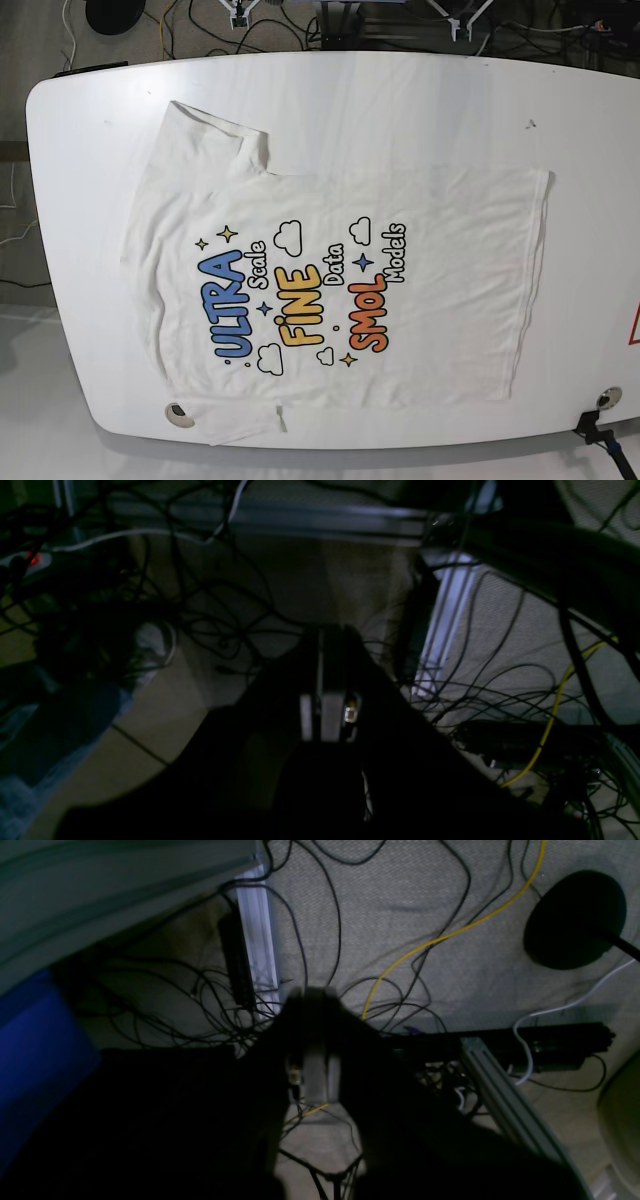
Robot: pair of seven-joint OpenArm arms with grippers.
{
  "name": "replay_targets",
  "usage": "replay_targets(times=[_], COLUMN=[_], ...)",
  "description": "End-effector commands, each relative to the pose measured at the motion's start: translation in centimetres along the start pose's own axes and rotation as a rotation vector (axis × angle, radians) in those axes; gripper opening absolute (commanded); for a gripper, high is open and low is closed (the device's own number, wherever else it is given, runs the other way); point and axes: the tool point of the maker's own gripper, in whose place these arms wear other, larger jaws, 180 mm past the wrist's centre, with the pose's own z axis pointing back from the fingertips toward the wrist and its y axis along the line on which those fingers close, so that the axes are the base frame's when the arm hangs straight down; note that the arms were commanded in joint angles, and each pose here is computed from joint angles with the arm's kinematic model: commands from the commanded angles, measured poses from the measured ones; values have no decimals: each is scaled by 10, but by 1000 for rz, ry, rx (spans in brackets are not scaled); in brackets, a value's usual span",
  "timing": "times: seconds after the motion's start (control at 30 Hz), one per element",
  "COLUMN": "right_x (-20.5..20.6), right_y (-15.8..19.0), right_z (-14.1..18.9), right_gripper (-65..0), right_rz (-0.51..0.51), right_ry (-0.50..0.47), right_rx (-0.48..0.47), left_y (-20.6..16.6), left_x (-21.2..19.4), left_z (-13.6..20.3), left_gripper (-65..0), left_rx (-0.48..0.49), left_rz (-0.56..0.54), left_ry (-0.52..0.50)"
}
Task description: Fold the T-shirt properly
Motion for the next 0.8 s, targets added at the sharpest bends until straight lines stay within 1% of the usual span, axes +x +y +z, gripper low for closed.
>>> replay_targets(times=[0.0, 0.17, 0.23, 0.4, 0.43, 0.6, 0.77], right_x=[-8, -16, -12, -22, -27, -29, -27], right_y=[-5, -13, -11, -10, -11, -12, -14], right_z=[3, 10, 10, 13, 15, 21, 34], right_gripper=[-650, -650, -650, -650, -650, -650, -650], right_rz=[7, 3, 4, 9, 10, 19, 27], right_ry=[-8, -36, -46, -38, -33, -62, -118], right_rx=[-4, -15, -5, -2, -6, -6, -10], left_y=[14, 37, 32, 34, 37, 41, 51], left_x=[-9, -27, -27, -31, -31, -32, -40], left_z=[4, 15, 14, 17, 18, 28, 46], left_gripper=[-650, -650, -650, -650, -650, -650, -650], left_rx=[22, 48, 41, 42, 48, 49, 58], left_rz=[-3, -24, -24, -26, -25, -25, -7], left_ry=[-3, -22, -19, -22, -31, -80, -128])
